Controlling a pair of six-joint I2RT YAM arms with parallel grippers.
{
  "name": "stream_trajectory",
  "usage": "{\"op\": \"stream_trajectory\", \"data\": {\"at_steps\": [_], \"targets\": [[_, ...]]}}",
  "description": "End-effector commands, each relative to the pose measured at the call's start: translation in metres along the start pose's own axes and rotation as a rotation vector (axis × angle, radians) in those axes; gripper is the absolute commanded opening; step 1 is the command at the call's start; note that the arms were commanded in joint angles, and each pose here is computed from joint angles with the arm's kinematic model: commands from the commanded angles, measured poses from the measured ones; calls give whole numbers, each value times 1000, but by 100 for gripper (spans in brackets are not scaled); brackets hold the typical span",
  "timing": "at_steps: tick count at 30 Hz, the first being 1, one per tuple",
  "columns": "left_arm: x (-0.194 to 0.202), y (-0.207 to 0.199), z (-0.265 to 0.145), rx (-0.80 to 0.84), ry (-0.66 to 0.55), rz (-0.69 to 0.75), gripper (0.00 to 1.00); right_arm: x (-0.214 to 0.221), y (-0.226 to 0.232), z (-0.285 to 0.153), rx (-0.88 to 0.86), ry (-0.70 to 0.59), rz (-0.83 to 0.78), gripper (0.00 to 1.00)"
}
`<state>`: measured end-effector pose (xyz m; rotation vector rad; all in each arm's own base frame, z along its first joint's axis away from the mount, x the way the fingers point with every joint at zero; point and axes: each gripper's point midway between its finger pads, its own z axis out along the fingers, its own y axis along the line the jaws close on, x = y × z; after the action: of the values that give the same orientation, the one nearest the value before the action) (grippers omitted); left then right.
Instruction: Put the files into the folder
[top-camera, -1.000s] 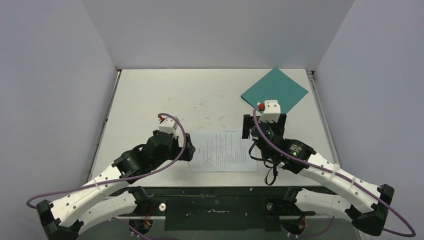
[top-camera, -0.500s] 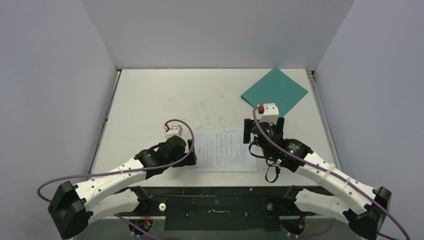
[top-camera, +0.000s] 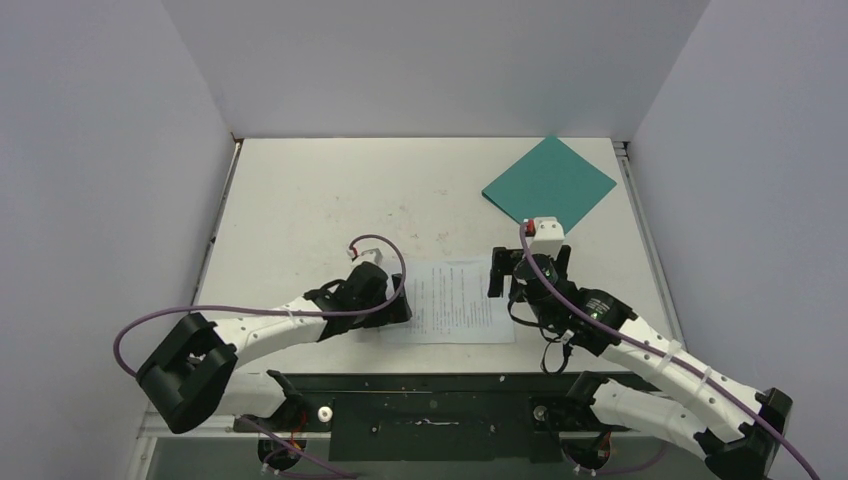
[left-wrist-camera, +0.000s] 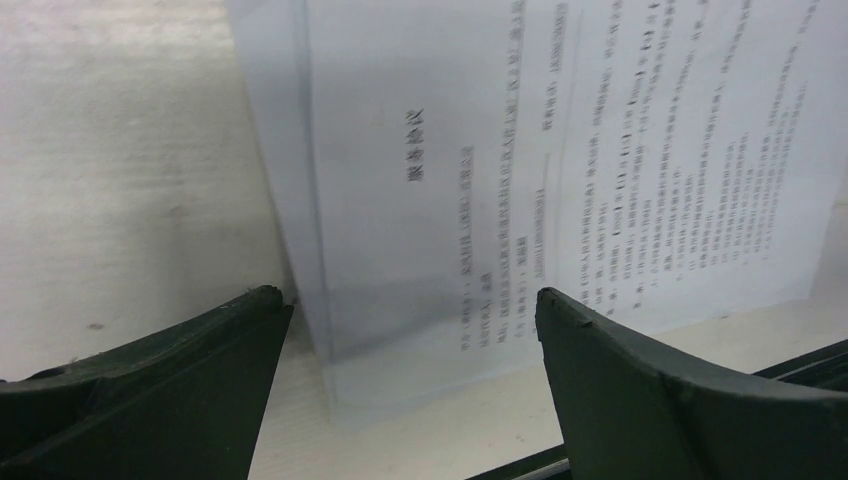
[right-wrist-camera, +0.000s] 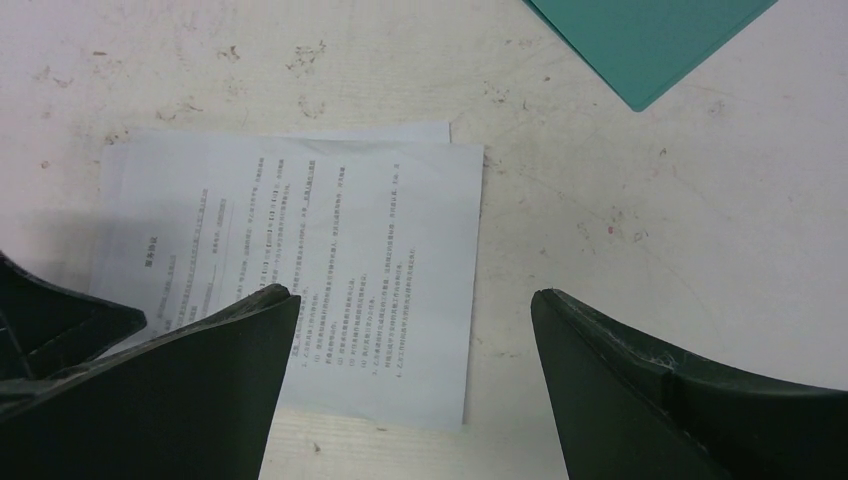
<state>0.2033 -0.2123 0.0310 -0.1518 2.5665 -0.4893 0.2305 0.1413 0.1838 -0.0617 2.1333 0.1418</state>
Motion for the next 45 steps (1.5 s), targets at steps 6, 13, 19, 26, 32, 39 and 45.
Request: {"op": "stream_trajectory", "data": {"at_steps": [6, 13, 19, 26, 32, 39, 45], "targets": [[9, -35, 32, 95, 76, 13, 97, -13, -2, -16, -34, -45, 59, 90], [22, -54, 49, 110, 135, 67, 99, -14, -5, -22, -42, -56, 76, 90], [37, -93, 62, 176, 189, 108, 100, -19, -13, -29, -16, -64, 91, 90], [38, -148, 76, 268, 192, 141, 95, -28, -32, -39, 63, -97, 140, 90], [52, -191, 83, 328, 221, 206, 95, -39, -50, -50, 137, -136, 182, 90], [62, -226, 89, 358, 241, 259, 95, -50, -67, -60, 221, -185, 213, 90], [42, -233, 75, 328, 192, 325, 95, -64, -73, -60, 273, -232, 218, 90]]}}
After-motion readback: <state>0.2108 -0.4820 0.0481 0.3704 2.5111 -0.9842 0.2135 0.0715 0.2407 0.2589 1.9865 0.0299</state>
